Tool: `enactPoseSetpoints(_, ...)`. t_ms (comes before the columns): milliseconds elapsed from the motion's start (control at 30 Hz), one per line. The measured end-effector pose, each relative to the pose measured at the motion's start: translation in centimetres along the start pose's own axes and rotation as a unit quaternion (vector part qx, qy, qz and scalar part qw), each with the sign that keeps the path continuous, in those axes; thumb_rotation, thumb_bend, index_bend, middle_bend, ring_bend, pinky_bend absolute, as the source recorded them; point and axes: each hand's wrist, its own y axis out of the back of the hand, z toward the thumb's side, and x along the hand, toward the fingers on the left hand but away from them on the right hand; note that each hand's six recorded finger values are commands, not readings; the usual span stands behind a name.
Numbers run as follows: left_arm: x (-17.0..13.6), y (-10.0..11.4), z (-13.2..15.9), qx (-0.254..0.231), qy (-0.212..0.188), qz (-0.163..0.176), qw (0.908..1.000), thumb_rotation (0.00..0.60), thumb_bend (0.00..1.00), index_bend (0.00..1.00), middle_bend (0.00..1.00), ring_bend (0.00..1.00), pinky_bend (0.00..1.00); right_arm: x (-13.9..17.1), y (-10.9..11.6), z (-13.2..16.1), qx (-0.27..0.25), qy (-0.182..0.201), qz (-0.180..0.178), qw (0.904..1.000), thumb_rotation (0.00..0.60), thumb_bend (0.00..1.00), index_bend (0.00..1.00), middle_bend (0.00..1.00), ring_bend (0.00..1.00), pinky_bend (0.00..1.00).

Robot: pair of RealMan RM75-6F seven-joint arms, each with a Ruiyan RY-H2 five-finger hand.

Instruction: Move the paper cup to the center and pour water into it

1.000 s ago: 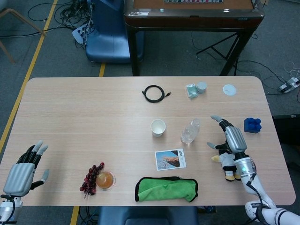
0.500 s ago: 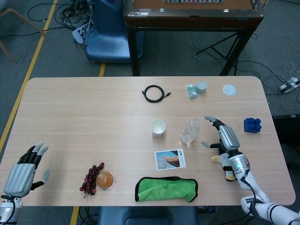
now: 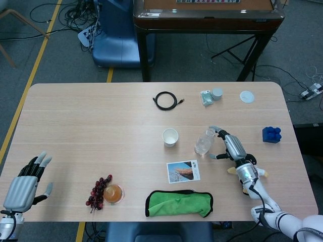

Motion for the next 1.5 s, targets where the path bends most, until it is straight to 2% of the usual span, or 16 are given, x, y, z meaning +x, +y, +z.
enactPoseSetpoints(667, -0.1, 0.1, -0.1, -0.003, 0.002, -0.002, 1.0000, 0.600, 0.38, 0.01, 0.00, 0.00, 0.15, -1.7, -1.6, 0.5, -0.021, 0.016, 0.006, 0.9996, 0.600, 0.00, 0.26, 0.28, 0.20, 0.30)
enactPoseSetpoints(1000, -0.1, 0.1, -0.2, -0.003, 0.004, -0.004, 1.0000, 0.600, 0.38, 0.01, 0.00, 0.00, 0.15, -2.5, -1.6, 0.8, -0.029, 0.024, -0.014, 0.9992, 0.600, 0.01, 0.43, 0.41, 0.34, 0.42)
enactPoseSetpoints(1167, -0.1, 0.2, -0.2, -0.004, 0.005, -0.004, 1.0000, 0.600, 0.38, 0.01, 0.00, 0.00, 0.15, -3.0, -1.2, 1.0, -0.027, 0.028, -0.033, 0.9987, 0.600, 0.05, 0.57, 0.55, 0.48, 0.51)
enactPoseSetpoints(1367, -0.2, 0.2, -0.1, -0.005, 0.004, -0.003, 1.0000, 0.600, 0.38, 0.01, 0.00, 0.00, 0.15, -3.5, -0.4, 2.2, -0.015, 0.053, -0.060, 0.9967, 0.600, 0.08, 0.64, 0.61, 0.54, 0.57)
enactPoseSetpoints(1500, -0.2, 0.2, -0.2, -0.007, 0.005, -0.004, 1.0000, 0.600, 0.38, 0.01, 0.00, 0.00, 0.15, -3.9, 0.1, 3.0, 0.005, 0.064, -0.070, 0.9955, 0.600, 0.09, 0.64, 0.62, 0.55, 0.58)
